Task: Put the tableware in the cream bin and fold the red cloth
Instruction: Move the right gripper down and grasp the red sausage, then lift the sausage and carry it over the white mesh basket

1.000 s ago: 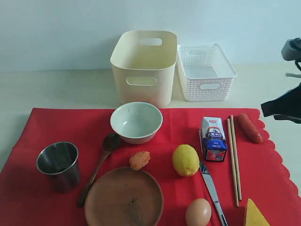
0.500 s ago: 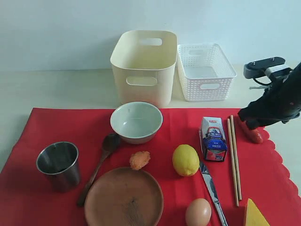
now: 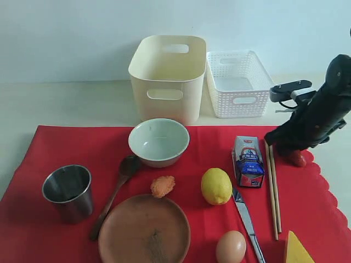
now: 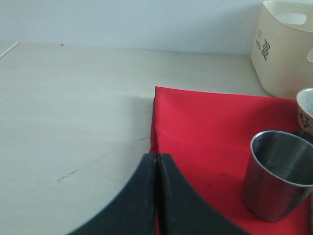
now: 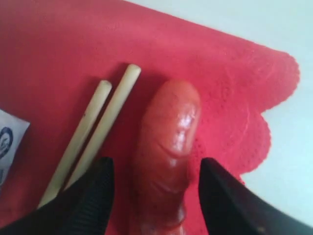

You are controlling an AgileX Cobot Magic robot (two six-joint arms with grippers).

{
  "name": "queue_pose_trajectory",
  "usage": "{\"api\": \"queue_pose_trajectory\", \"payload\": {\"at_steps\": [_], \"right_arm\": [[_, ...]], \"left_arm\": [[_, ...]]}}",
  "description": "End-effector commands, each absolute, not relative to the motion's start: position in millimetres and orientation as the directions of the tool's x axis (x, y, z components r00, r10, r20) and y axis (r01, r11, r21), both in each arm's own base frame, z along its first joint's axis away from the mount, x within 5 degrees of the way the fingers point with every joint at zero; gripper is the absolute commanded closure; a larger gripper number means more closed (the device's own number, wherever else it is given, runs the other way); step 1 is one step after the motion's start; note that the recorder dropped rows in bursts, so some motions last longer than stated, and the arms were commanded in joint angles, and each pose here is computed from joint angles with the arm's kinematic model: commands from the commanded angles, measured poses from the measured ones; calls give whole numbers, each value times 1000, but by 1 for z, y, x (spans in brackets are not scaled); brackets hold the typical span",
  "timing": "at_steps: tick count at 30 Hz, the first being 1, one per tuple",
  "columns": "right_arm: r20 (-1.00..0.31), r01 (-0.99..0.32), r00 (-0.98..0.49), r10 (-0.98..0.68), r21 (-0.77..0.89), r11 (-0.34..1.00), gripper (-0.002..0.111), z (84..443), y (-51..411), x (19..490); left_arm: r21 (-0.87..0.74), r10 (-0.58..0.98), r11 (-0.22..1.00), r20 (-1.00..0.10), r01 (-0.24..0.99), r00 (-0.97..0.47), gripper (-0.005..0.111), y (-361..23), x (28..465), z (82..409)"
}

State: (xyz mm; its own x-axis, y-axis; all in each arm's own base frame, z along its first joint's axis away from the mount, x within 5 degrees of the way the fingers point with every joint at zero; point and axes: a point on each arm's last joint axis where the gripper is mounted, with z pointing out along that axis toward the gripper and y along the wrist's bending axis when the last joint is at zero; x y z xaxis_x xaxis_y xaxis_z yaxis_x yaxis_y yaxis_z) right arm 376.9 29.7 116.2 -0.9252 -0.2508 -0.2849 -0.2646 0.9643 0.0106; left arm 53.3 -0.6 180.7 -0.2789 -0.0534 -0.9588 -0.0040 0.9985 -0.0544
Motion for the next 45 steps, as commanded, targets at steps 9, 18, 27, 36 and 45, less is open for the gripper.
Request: {"api": "queue_pose_trajectory", "payload": {"at_steps": [9,18,27,36,45], "right_arm": [[-271,-266,-928,-255,4,964,108,104,28,386],[-361,-228,-913,-192,60,972,108,204,32,360],[-605,-397,-782,-152,295,869,108,251,60,337],[-715,-410,-698,-42,350,842,108,251,67,356],[-694,-344,-720,19,380,859,108,240,67,407]], "left_arm": [[-65,-64,998,-962,-5,-264,107,-1,53,181],[-65,-64,998,-962,-5,-264,107,-1,53,181],[-65,-64,998,-962,-5,-264,107,-1,53,181],[-65,-64,998,-962,-5,-264,107,-1,53,181],[-65,-64,998,-962,-5,-264,107,-1,53,181]]}}
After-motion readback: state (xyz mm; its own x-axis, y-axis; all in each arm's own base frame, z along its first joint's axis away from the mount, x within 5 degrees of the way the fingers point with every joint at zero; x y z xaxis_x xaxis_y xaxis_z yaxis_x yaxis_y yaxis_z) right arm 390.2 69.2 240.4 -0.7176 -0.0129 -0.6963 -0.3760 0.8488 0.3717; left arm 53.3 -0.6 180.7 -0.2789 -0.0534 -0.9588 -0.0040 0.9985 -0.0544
